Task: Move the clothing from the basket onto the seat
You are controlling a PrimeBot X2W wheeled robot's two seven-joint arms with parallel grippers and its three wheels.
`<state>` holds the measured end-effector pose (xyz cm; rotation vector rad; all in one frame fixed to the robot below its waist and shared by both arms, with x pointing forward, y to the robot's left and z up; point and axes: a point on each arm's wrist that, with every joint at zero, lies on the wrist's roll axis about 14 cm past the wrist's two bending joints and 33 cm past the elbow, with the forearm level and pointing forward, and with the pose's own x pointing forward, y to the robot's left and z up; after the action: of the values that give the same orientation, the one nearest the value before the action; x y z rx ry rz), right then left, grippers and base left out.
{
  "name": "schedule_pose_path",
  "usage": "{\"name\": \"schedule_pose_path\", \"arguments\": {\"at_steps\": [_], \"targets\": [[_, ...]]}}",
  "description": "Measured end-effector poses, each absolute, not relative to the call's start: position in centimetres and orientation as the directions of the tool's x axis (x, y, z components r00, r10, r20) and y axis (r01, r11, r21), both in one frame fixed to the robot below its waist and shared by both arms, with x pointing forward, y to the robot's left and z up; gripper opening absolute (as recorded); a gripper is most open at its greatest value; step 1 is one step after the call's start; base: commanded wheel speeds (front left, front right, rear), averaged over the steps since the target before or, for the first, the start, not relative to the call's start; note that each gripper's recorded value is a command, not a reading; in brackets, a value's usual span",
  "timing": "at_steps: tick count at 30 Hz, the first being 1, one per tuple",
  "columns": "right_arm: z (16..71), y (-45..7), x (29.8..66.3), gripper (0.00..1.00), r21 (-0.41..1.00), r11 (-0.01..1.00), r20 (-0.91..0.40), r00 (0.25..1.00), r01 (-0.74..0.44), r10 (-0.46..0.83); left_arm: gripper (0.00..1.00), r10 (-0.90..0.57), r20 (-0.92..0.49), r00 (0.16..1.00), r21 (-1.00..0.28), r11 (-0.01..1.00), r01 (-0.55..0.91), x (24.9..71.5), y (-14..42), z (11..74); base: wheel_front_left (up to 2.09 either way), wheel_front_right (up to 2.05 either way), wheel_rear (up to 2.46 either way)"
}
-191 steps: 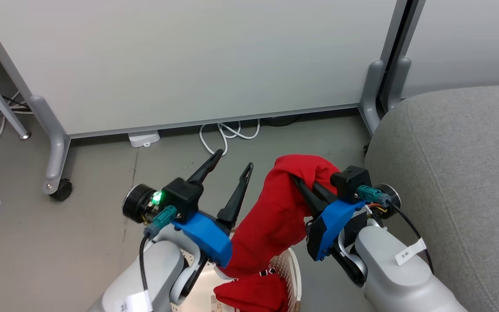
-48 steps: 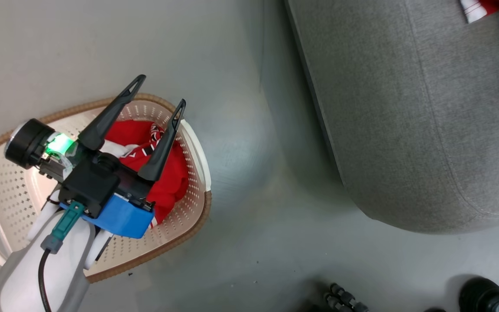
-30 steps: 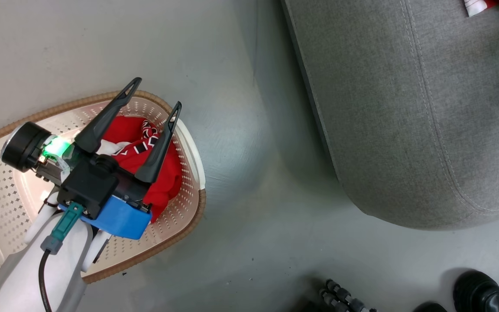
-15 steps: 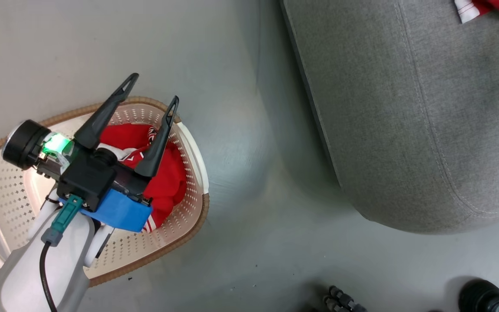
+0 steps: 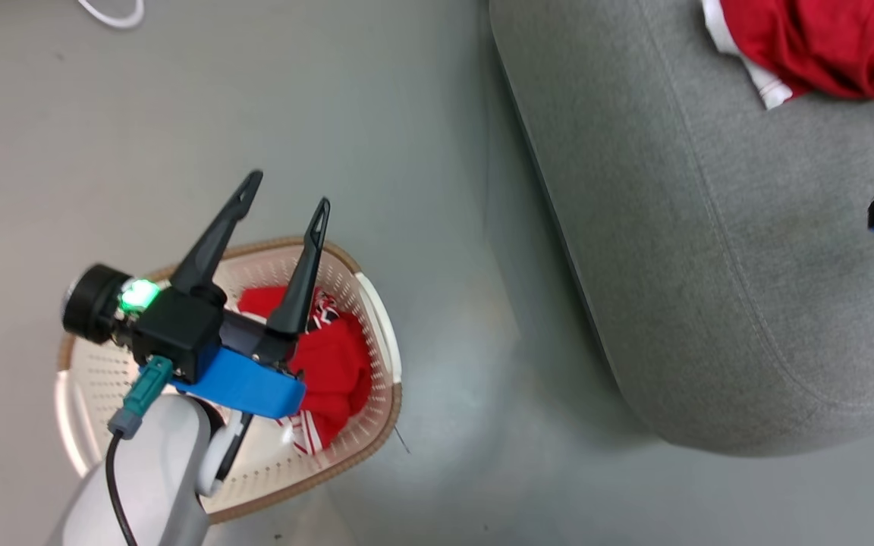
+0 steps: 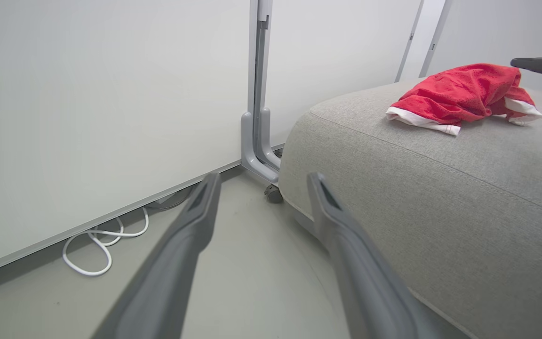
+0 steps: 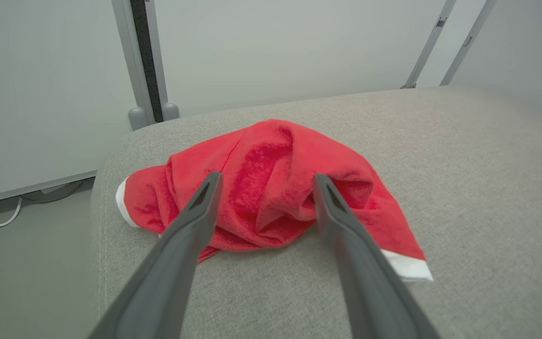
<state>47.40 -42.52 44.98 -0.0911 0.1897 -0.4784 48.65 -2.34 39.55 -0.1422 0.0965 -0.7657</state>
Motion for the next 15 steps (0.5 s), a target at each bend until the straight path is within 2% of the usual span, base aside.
{"name": "schedule_pose_path", "arguments": {"at_steps": [7, 15], "targets": [[47.2, -37.9, 46.1, 1.00, -0.099, 0.926, -0.089, 0.924, 0.364, -0.372, 1.00, -0.617, -0.059, 0.784, -0.166, 0.781, 0.602, 46.8, 0.2, 41.8, 0.00, 0.00, 0.00], [49.8, -31.2, 44.2, 1.00, -0.079, 0.974, -0.009, 0.977, 0.213, -0.214, 1.00, -0.512, -0.057, 0.857, -0.151, 0.853, 0.499, 43.8, 3.7, 44.5, 0.00, 0.00, 0.00]]}}
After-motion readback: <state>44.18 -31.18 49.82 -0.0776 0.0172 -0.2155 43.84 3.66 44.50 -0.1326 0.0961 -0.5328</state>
